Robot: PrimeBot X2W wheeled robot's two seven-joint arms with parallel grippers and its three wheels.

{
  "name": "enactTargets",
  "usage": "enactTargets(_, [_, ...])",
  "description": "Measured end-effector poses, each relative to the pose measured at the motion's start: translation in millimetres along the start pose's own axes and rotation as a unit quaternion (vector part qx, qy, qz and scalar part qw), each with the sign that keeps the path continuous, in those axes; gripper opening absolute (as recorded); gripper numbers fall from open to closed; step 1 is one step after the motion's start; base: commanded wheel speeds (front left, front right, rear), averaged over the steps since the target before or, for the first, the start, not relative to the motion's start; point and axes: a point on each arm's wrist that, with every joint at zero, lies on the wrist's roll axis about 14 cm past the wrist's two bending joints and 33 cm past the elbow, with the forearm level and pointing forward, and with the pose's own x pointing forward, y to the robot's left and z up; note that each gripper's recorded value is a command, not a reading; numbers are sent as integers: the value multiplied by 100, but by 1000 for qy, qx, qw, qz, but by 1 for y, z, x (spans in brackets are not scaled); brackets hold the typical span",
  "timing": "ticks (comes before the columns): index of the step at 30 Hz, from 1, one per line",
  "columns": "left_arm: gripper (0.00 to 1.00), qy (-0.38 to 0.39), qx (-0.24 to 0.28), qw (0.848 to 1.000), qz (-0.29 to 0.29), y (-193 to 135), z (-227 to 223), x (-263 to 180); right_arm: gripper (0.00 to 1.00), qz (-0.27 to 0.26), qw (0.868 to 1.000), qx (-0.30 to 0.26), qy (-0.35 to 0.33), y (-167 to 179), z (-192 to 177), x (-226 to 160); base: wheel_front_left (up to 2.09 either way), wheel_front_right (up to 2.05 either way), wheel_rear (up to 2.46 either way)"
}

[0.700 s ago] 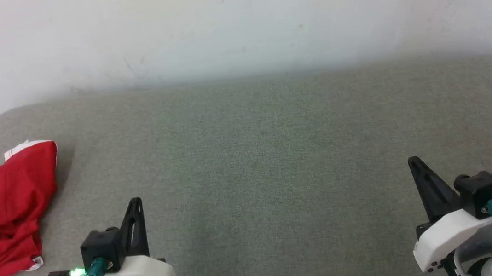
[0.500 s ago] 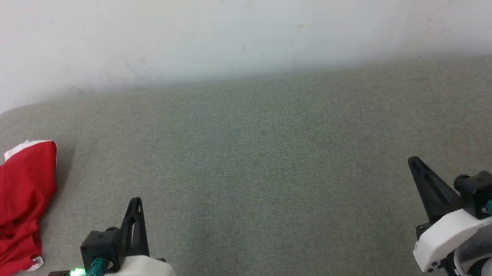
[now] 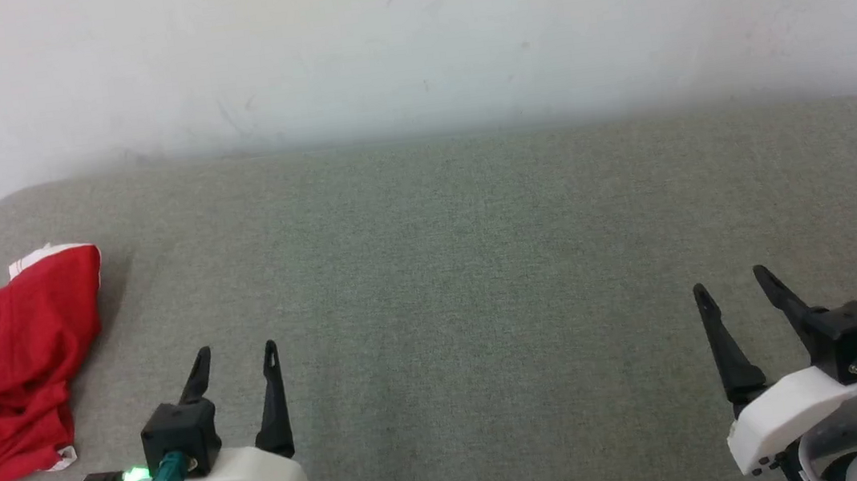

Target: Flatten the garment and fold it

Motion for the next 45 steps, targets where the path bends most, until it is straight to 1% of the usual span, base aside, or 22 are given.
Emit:
enactTargets(10, [100,-11,-5,1000,8,5,3,-3,100,0,1000,7,-9,0,1,2,0,0,0])
enactTargets(24, [100,-25,-15,999,36,23,6,-15,100,21,999,11,-24,13,6,12,0,0,0])
enactTargets(34, [100,-32,-18,997,63,38,7,-28,100,48,998,12,-35,30,10,21,0,0,0])
enactTargets(45, [100,-36,-24,994,99,57,5,-46,100,87,995,18,-43,57,13,30,0,0,0])
